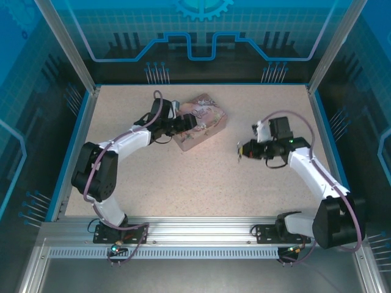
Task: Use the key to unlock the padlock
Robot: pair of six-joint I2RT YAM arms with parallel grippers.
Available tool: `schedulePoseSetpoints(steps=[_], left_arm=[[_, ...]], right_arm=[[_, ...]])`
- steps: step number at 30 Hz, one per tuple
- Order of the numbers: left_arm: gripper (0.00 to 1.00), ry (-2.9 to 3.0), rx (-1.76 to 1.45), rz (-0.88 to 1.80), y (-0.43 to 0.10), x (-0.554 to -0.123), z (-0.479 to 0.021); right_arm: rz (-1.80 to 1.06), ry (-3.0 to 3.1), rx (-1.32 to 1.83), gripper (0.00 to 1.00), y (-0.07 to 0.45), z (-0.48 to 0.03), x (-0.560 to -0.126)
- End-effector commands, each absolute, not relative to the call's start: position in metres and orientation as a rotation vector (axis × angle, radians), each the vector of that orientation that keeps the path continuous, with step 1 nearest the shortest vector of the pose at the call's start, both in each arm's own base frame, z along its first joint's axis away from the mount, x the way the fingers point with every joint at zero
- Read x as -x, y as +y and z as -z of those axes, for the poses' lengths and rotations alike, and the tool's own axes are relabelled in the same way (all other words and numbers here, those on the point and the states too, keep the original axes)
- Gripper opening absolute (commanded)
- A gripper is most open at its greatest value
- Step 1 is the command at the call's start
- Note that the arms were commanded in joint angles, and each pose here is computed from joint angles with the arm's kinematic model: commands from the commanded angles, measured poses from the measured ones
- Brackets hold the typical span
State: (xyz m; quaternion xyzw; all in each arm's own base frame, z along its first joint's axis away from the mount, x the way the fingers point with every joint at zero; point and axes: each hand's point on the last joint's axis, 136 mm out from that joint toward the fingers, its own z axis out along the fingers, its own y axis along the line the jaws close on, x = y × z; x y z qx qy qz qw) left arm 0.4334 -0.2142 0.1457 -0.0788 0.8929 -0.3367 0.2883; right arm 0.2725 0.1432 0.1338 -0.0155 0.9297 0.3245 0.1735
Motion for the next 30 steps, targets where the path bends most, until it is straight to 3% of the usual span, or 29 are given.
schedulePoseSetpoints(steps=[1,6,12,17,22,23,27,30], left_arm=[[0.85,2.301,0.122,0.901,-0.205,-0.422,-0.193],[0.89,2.198,0.141,0.854,-0.178,-0.407,-0.228],[0.94,2.151,0.202,0.765,-0.145,-0.381,-0.230],[0.95,2.160,0.261,0.739,-0.127,-0.366,-0.220],[0.95,2.168,0.289,0.719,-0.118,-0.360,-0.215],[0.96,2.166,0.294,0.714,-0.116,-0.360,-0.216],[0.95,2.144,0.311,0.698,-0.110,-0.357,-0.221],[0.96,2.118,0.322,0.658,-0.101,-0.355,-0.228]], right_arm=[[-1.125,2.713,0.020,0.00,0.169,-0.114,-0.240],[-1.157,2.787,0.078,0.00,0.193,-0.091,-0.234],[-1.211,2.851,0.130,0.00,0.221,-0.073,-0.242],[-1.080,2.894,0.073,0.00,0.211,-0.050,-0.261],[-0.995,2.953,0.039,0.07,0.200,-0.025,-0.271],[-0.983,2.961,0.031,0.09,0.198,-0.022,-0.272],[-0.881,2.899,-0.020,0.39,0.182,-0.029,-0.286],[-0.834,2.831,-0.023,0.51,0.170,-0.048,-0.291]])
